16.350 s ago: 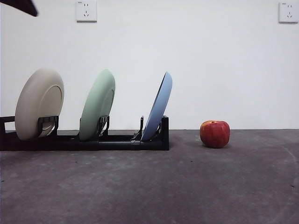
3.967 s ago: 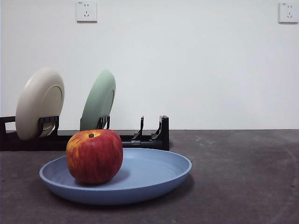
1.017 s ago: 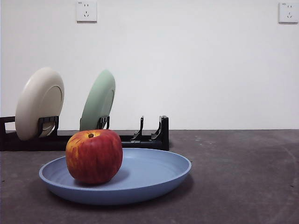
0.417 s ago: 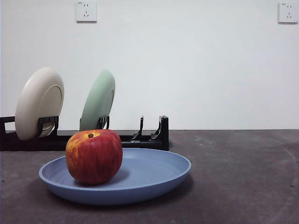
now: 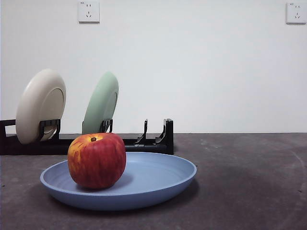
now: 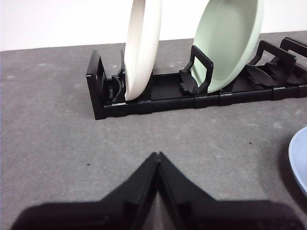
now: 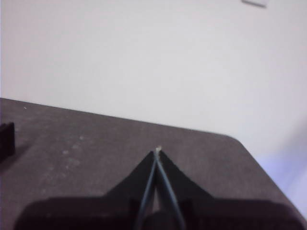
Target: Take the blue plate from the plate rack,put the plate on the table,take the apple from the table,put the apple in the plate
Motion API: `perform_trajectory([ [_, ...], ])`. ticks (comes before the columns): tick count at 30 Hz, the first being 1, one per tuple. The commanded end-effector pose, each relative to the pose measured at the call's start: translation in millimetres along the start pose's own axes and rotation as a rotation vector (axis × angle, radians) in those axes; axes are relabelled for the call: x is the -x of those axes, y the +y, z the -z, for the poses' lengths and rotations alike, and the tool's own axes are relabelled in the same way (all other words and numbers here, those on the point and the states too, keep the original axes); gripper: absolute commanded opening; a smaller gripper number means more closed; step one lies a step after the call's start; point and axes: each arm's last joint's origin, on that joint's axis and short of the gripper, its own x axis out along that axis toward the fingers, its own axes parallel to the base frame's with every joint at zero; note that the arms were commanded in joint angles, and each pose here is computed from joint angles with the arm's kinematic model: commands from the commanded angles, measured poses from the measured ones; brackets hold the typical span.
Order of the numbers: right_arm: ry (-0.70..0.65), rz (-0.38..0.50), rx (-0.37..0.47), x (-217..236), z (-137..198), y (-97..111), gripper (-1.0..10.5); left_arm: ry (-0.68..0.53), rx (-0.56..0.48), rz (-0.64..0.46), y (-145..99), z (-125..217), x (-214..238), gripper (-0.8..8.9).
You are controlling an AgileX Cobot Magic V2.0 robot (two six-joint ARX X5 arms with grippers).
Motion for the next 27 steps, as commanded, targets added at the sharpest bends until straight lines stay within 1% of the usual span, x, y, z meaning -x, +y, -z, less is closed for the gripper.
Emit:
perform_trajectory([
  [1, 0.029, 0.035, -0.058, 0.5, 22.2, 3.0, 0.0, 0.003, 0.008, -0.003, 0.4, 2.7, -1.0, -0.03],
  [4, 0.068, 0.057, -0.078, -0.3, 41.0, 6.5, 0.0, 0.003, 0.008, -0.003, 0.4, 2.7, -1.0, -0.03],
  [7, 0.095, 0.053, -0.077, -0.7, 56.5, 10.2, 0.0, 0.003, 0.008, -0.003, 0.4, 2.7, -1.0, -0.03],
  [11, 0.106, 0.051, -0.087, 0.1, 71.9, 13.9, 0.0, 0.003, 0.008, -0.003, 0.4, 2.7, -1.0, -0.03],
  [13, 0.101, 0.053, -0.113, 0.6, 77.9, 15.3, 0.0, 0.003, 0.008, -0.003, 0.4, 2.7, -1.0, -0.03],
  [14, 0.115, 0.051, -0.124, 0.5, 80.0, 15.8, 0.0, 0.003, 0.008, -0.003, 0.4, 2.7, -1.0, -0.03],
  [18, 0.153, 0.053, -0.126, 0.9, 83.4, 16.6, 0.0, 0.004, 0.008, -0.003, 0.4, 2.8, -1.1, -0.03],
  [24, 0.241, 0.095, -0.13, 2.5, 91.2, 16.8, 0.0, 0.011, 0.008, -0.003, 0.4, 3.2, -1.4, -0.03],
  [27, 0.251, 0.124, -0.142, 2.8, 92.0, 16.2, 0.0, 0.011, 0.008, -0.002, 0.4, 3.2, -1.4, -0.03],
])
